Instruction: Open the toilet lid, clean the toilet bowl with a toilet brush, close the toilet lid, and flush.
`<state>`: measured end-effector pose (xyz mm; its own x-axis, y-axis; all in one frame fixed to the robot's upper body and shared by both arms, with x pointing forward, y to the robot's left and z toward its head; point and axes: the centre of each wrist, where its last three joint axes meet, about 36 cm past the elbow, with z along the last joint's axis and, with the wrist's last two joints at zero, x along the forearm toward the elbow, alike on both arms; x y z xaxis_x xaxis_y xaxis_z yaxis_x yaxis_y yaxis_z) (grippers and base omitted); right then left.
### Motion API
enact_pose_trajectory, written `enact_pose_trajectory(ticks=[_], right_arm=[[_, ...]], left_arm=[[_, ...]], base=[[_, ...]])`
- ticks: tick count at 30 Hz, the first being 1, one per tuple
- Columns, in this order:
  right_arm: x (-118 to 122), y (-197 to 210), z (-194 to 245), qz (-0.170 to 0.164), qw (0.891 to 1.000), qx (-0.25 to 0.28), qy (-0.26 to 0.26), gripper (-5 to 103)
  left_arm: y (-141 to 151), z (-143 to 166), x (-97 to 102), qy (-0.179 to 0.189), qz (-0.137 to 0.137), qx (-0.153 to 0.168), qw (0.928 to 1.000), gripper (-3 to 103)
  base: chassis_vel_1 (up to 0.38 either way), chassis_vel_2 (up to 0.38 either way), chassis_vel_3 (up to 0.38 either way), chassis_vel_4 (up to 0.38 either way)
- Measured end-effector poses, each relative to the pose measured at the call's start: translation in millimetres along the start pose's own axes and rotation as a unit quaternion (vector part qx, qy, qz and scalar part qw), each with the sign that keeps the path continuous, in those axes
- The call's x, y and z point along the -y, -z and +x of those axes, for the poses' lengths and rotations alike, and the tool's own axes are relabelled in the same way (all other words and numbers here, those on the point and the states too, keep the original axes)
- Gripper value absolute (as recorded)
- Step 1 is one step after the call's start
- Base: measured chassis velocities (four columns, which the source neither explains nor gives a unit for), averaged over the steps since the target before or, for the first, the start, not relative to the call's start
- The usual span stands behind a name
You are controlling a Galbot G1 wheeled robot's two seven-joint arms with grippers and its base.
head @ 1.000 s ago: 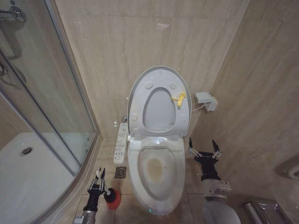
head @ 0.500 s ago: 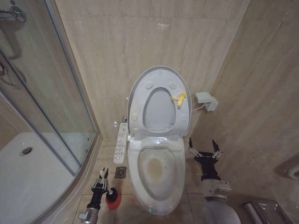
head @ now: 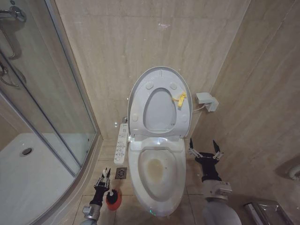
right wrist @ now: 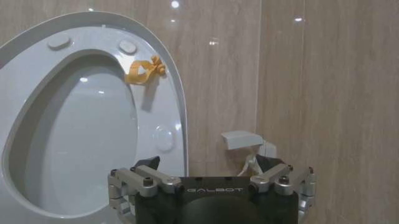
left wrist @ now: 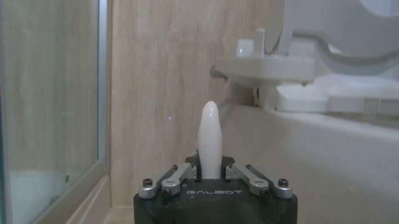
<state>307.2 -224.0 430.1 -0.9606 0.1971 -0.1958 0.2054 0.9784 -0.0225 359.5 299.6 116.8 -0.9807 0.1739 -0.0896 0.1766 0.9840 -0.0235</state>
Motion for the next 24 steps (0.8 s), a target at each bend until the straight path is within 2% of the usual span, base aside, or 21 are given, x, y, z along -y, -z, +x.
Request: enact_pose_trajectory(ticks=[10,21,22,24], right_arm=[[0,0,0,0.000,1.000,0.000,0.000,100],[0,0,0,0.000,1.000,0.000,0.000,100],[0,0,0,0.000,1.000,0.000,0.000,100],[0,0,0,0.000,1.000,0.000,0.000,100]], left_arm=[[-14,-4,-6.4,-0.031,-0.010,-0.029,0.9990,20],[-10,6,3.1,-0.022,-0.019,-0.026,0.9992,18],[-8,9,3.5,-0.017,-0.019,-0.024,0.9994,43],[-4,14,4.4,-0.012,-0.020,-0.024,0.9995,43]], base=[[0.000,0.000,0.000,0.000],[0.000,0.000,0.000,0.000],[0.000,0.000,0.000,0.000],[0.000,0.000,0.000,0.000]])
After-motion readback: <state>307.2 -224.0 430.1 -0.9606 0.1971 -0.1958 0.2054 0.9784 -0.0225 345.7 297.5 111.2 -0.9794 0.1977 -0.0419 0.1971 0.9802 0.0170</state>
